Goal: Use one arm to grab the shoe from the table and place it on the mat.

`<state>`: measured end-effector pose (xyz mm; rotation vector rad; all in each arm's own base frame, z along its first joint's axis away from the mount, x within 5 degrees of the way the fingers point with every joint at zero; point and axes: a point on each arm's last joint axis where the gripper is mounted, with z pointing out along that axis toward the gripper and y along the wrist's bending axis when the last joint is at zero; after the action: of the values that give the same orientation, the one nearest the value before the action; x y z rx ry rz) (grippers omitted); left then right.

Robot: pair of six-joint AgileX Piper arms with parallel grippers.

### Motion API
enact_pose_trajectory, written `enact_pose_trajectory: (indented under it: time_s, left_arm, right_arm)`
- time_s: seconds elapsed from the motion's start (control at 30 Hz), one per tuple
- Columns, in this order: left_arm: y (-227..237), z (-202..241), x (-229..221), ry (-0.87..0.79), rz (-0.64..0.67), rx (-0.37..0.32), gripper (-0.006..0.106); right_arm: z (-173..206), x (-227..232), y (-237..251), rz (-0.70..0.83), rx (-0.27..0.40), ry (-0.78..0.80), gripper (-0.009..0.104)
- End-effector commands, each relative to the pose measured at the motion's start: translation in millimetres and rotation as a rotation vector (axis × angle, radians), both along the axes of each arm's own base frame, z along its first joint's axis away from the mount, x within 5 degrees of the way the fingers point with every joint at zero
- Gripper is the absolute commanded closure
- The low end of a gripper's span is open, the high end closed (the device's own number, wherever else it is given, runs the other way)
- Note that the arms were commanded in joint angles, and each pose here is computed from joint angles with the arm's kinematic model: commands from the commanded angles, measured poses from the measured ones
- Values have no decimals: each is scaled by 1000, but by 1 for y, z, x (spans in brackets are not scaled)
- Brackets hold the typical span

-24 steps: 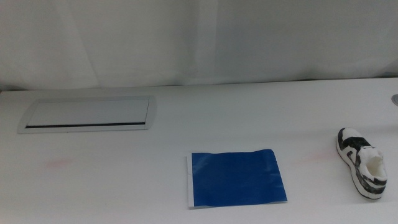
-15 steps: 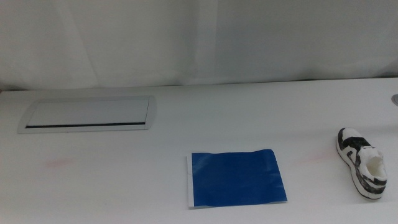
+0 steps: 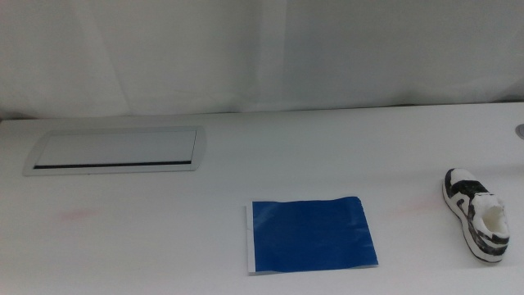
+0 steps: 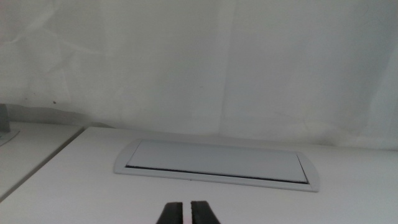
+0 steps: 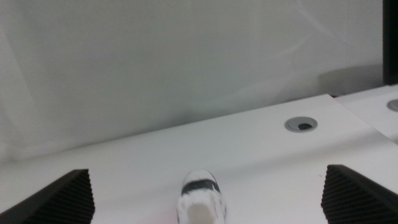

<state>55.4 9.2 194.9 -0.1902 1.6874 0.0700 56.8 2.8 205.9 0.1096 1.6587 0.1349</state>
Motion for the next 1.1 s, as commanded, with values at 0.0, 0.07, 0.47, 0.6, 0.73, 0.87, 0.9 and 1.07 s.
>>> enact_pose_trajectory:
  time_s: [0.0, 0.07, 0.47, 0.6, 0.73, 0.87, 0.9, 1.07]
  left_arm:
    - [0, -12, 0, 21, 1, -12, 103]
    - [0, -12, 0, 21, 1, -12, 103]
    - [0, -12, 0, 21, 1, -12, 103]
    - [0, -12, 0, 21, 1, -12, 103]
    - [0, -12, 0, 21, 1, -12, 103]
    - [0, -12, 0, 21, 1, -12, 103]
    - [0, -12, 0, 21, 1, -12, 103]
    - [0, -12, 0, 21, 1, -12, 103]
  right_arm:
    - [13, 0, 1, 7, 1, -1, -8]
    - [43, 3, 2, 20, -17, 26, -8]
    - [130, 53, 6, 129, -121, 422, -8]
    - [139, 75, 6, 136, -118, 476, -8]
    - [142, 95, 6, 151, -160, 494, -8]
    - [137, 115, 6, 177, -184, 568, -8]
    - [136, 119, 6, 182, -184, 588, -8]
    - [115, 153, 6, 236, -203, 775, -8]
